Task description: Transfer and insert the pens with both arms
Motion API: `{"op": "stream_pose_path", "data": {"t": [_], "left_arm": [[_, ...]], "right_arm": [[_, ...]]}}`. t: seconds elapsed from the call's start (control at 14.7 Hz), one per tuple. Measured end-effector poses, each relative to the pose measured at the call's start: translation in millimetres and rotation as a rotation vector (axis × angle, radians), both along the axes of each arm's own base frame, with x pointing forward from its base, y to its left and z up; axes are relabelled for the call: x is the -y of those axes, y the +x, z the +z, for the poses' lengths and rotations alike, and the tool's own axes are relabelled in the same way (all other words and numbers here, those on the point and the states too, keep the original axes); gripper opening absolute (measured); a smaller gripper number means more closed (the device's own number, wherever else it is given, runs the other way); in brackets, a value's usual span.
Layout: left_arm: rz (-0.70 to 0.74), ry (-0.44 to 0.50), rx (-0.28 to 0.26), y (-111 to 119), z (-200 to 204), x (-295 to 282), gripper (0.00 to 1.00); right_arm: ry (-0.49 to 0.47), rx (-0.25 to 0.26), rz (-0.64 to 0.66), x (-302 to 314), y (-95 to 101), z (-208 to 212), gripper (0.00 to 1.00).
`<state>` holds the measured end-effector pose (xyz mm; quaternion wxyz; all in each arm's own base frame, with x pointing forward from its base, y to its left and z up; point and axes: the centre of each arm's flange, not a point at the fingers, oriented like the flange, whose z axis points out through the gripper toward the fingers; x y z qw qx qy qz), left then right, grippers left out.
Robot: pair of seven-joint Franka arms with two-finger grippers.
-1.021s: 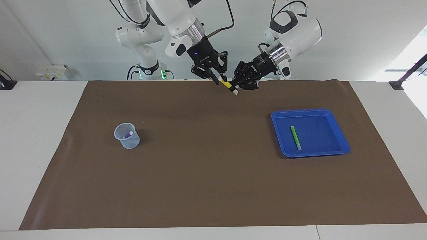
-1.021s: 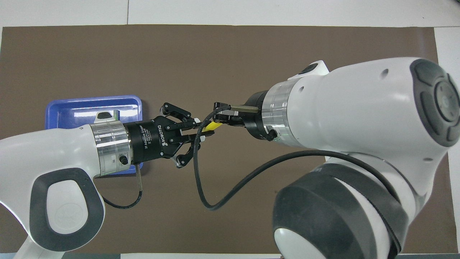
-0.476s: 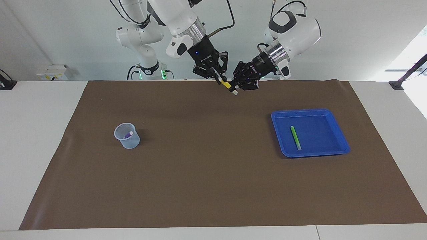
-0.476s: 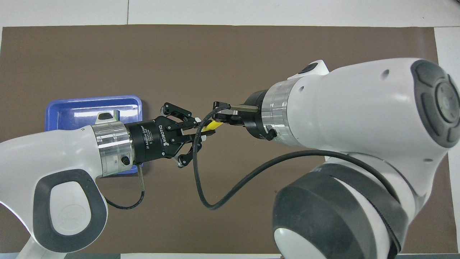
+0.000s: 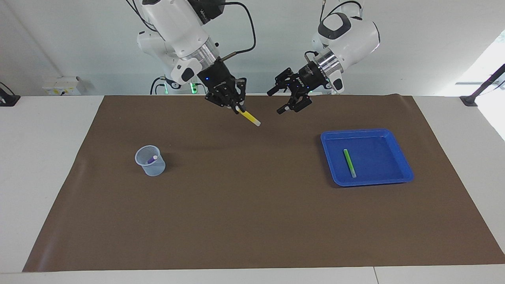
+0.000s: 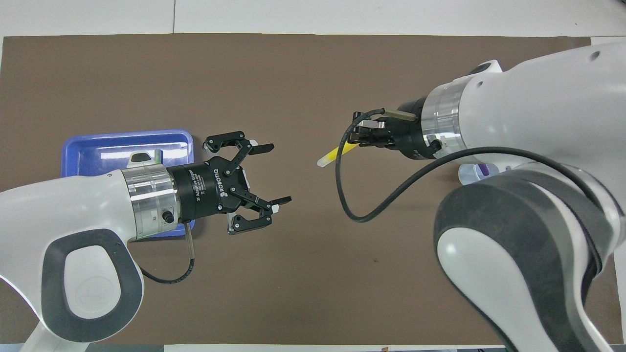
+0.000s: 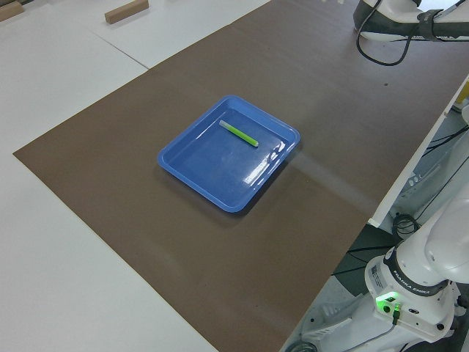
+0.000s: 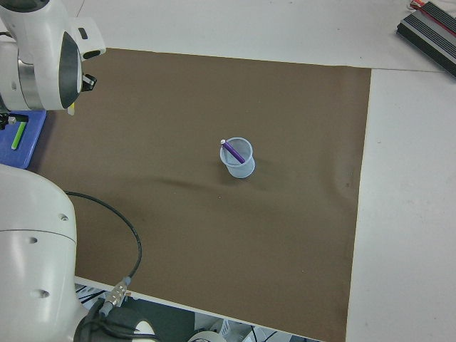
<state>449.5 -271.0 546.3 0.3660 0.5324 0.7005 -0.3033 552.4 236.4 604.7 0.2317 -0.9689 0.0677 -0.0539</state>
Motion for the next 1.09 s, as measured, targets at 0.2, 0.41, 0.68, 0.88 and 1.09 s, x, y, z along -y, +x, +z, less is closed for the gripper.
{"op": "stream_pose_path", "data": {"t": [0.2, 0.41, 0.68, 0.88, 1.09], "left_arm": [[-0.011, 0.024, -0.011, 9, -4, -20, 1.00], [-0.131, 0.156, -0.032, 14, -16, -53, 1.00], [-0.231, 0.336, -0.009, 20, -26, -99, 1.00], [-0.352, 0.592, 0.076, 25, -27, -123, 1.00], [-0.501, 0.682, 0.170, 28, -30, -148, 1.00]], "right_arm": [[-0.133, 0.050, 0.071, 54, 12.6, -17, 0.18], [-0.217, 0.064, 0.137, 116, 14.2, -32, 0.18], [-0.288, 0.088, 0.239, 204, 1.3, -51, 0.18], [-0.326, 0.100, 0.317, 250, -10.1, -64, 0.18], [-0.378, 0.148, 0.343, 265, -18.0, -83, 0.18]]}}
